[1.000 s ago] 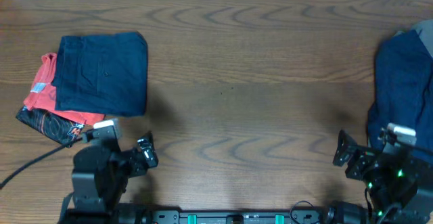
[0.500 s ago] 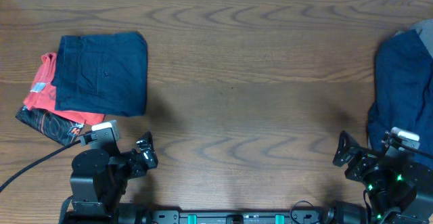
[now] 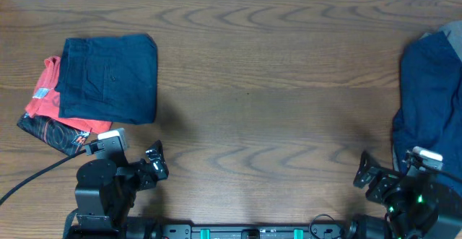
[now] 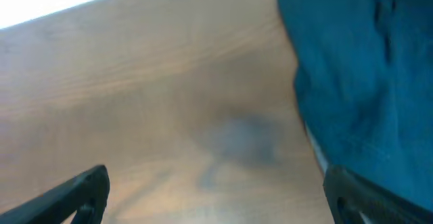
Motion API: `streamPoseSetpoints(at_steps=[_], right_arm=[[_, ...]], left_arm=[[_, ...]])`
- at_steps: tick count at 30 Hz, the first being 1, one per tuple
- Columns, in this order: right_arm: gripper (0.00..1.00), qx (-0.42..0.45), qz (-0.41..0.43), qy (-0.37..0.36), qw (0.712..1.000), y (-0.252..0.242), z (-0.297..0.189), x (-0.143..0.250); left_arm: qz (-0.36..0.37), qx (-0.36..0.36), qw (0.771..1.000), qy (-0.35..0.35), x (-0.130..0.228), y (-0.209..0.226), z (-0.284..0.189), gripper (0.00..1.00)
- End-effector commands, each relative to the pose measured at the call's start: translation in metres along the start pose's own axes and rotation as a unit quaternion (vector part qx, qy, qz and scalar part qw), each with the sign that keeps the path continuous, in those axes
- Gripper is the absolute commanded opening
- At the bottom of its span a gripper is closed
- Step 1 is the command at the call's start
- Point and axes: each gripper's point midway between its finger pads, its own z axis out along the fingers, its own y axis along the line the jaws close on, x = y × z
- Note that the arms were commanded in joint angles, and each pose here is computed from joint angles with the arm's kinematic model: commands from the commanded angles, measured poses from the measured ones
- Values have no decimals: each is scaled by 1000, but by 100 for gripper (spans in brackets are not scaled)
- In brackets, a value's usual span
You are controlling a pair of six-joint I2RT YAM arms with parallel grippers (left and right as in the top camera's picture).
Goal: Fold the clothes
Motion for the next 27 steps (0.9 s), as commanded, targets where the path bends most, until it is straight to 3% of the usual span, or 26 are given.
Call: streamPoseSetpoints(at_steps=[1, 4, 9, 16, 20, 24, 27], right_arm=[[99, -12, -13, -69, 997, 2, -2, -9], [99, -25, -21, -147, 989, 4, -2, -21], [99, -42, -68, -216, 973, 12, 21, -40], [99, -42, -134, -274, 951, 15, 56, -38], [99, -41, -187, -258, 947, 16, 76, -16], [99, -46, -177, -193, 964, 9, 102, 22], [99, -50, -163, -197, 966, 10, 100, 20]], left_arm=[[-4, -1, 1000, -1, 0, 1, 0, 98], [-4, -1, 1000, -2, 0, 1, 0, 98], [-4, -1, 1000, -1, 0, 1, 0, 98], [-4, -1, 1000, -2, 0, 1, 0, 98], [-4, -1, 1000, -2, 0, 1, 0, 98], [-4, -1, 1000, -2, 0, 1, 0, 98], [-4, -1, 1000, -2, 0, 1, 0, 98]])
